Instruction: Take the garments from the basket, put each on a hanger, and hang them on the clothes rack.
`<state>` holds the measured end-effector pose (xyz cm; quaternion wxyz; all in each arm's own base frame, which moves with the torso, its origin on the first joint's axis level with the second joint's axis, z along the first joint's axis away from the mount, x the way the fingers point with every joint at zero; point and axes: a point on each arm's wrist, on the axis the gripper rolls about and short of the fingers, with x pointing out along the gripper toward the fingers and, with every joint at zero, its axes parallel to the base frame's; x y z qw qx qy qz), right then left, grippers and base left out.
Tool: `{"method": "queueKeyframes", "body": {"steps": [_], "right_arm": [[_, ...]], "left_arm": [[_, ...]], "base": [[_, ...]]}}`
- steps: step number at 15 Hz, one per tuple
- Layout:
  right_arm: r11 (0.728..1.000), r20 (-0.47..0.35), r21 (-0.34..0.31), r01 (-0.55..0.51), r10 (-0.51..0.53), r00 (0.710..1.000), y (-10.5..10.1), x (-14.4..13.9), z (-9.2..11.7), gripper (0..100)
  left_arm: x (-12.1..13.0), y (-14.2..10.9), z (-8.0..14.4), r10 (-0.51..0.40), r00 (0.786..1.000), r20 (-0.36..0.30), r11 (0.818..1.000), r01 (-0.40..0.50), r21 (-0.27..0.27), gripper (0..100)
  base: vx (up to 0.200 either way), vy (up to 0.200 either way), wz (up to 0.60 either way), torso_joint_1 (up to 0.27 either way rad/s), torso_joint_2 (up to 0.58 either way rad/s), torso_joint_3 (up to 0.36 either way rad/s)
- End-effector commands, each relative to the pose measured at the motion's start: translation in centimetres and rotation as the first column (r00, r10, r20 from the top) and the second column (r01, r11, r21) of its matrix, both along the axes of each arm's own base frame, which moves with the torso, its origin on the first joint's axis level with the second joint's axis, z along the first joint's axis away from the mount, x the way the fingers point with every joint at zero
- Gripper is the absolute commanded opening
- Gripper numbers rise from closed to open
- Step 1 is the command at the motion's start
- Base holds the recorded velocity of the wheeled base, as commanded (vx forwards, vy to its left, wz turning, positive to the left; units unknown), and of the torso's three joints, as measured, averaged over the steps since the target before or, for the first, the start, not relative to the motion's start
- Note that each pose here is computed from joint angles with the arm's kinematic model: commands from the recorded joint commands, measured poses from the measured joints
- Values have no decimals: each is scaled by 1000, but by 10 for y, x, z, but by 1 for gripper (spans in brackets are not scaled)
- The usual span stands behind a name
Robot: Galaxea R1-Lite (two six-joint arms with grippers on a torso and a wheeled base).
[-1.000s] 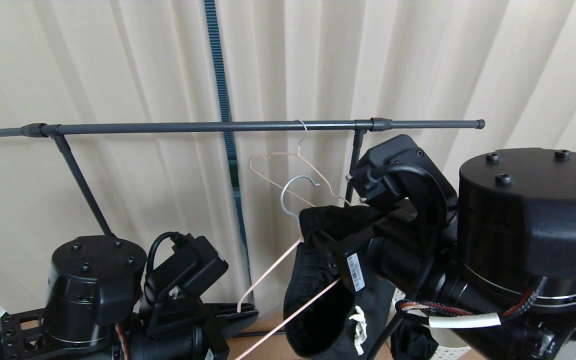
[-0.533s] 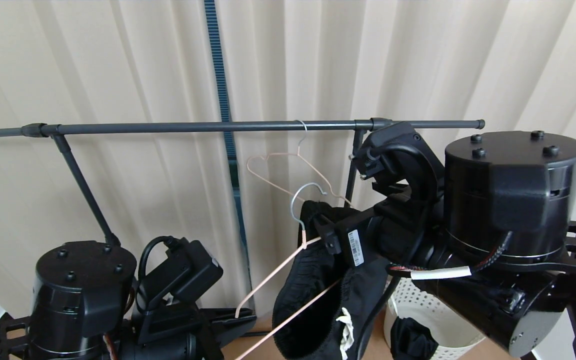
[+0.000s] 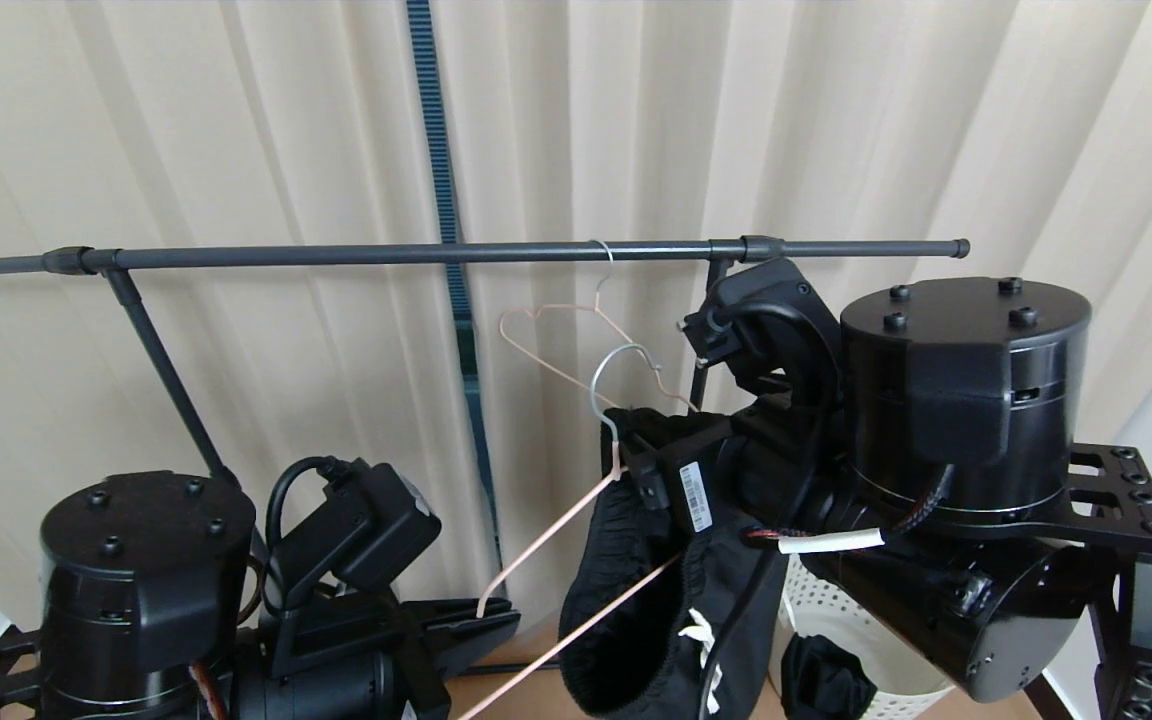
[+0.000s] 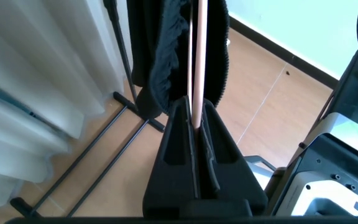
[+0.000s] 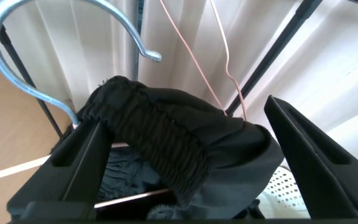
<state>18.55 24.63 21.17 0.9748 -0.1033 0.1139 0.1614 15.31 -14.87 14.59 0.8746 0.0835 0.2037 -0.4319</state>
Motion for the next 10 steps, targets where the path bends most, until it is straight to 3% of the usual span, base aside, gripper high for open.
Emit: {"method": "queueKeyframes", "body": {"steps": [1,10], "right_arm": [[1000,2,1,-2,2,1000,-1,-1,1,100],[1000,14,18,-8,8,1000,-11,-10,10,100]], "left_arm": [[1,1,0,6,1000,3,1000,-6,-2,0],[6,2,6,30,999,42,999,-28,-39,0]], "base": [[0,0,0,0,0,0],[0,0,0,0,0,0]]}}
